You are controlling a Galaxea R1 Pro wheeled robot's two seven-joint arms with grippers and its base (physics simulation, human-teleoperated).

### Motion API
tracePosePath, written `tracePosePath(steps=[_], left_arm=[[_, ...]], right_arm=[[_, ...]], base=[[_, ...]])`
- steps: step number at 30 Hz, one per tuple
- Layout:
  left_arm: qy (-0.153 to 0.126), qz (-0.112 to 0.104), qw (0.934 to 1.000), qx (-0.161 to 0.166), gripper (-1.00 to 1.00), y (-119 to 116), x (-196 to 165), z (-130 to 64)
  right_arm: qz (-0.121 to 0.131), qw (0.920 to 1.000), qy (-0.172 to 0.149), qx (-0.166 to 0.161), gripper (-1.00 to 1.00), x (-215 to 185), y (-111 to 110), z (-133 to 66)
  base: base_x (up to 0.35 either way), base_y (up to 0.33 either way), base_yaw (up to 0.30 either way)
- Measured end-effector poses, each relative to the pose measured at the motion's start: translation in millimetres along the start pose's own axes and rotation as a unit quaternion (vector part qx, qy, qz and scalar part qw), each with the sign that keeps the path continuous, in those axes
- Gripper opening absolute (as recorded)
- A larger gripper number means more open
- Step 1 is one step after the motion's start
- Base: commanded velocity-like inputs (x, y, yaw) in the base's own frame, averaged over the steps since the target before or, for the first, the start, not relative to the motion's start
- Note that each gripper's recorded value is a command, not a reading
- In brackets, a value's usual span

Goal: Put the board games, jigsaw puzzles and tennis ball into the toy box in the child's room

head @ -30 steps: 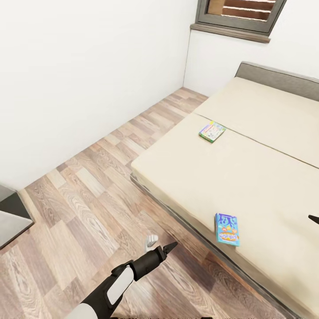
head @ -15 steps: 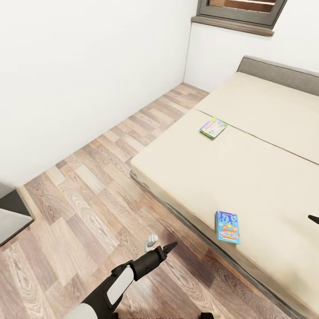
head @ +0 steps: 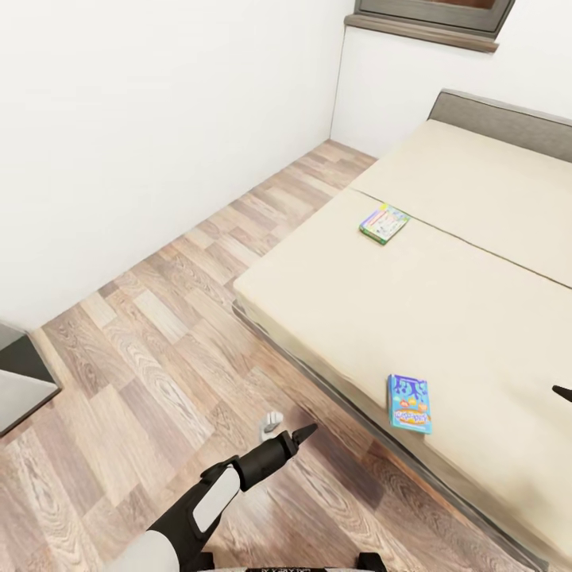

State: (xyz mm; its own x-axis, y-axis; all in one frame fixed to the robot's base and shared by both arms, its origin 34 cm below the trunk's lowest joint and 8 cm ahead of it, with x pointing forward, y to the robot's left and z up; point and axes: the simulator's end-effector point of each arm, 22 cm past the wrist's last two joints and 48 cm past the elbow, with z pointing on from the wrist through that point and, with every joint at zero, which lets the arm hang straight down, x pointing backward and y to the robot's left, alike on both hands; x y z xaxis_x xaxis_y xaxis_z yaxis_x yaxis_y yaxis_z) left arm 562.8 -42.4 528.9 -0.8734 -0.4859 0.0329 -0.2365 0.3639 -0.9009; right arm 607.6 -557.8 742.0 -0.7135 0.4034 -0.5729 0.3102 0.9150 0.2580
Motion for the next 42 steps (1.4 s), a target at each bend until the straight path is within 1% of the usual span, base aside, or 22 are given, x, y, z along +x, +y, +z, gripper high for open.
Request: tracePosePath(steps=[5,11,26,34,42], left_arm=[[-0.001,0.003,1.0,-0.004,1.0,2.7,-9.5,3.9],[0.001,0.0,0.9999,-0.011,1.0,10.2,-11.3,5.6],[0.008,-0.008,0.9998,-0.018,1.0,20.8,-6.1,9.8],[0.01,-0.013,0.9997,-0.02,1.0,25.8,-2.8,10.6],[0.01,-0.015,0.9997,-0.014,1.0,24.2,-2.5,11.8]], right_arm=[[0.0,1.0,0.004,0.002,1.0,2.6,-1.2,2.5],[0.0,1.0,0.008,0.003,1.0,5.7,-2.5,5.5],[0.0,0.9998,0.017,0.01,1.0,12.1,-7.8,11.3],[0.004,0.9997,0.015,0.018,1.0,12.4,-15.2,10.4],[0.009,0.9996,0.011,0.025,1.0,11.2,-21.3,7.8]], base=[[0.0,0.0,0.0],[0.0,0.0,0.0],[0.0,0.0,0.0],[0.0,0.0,0.009],[0.0,0.0,0.006]])
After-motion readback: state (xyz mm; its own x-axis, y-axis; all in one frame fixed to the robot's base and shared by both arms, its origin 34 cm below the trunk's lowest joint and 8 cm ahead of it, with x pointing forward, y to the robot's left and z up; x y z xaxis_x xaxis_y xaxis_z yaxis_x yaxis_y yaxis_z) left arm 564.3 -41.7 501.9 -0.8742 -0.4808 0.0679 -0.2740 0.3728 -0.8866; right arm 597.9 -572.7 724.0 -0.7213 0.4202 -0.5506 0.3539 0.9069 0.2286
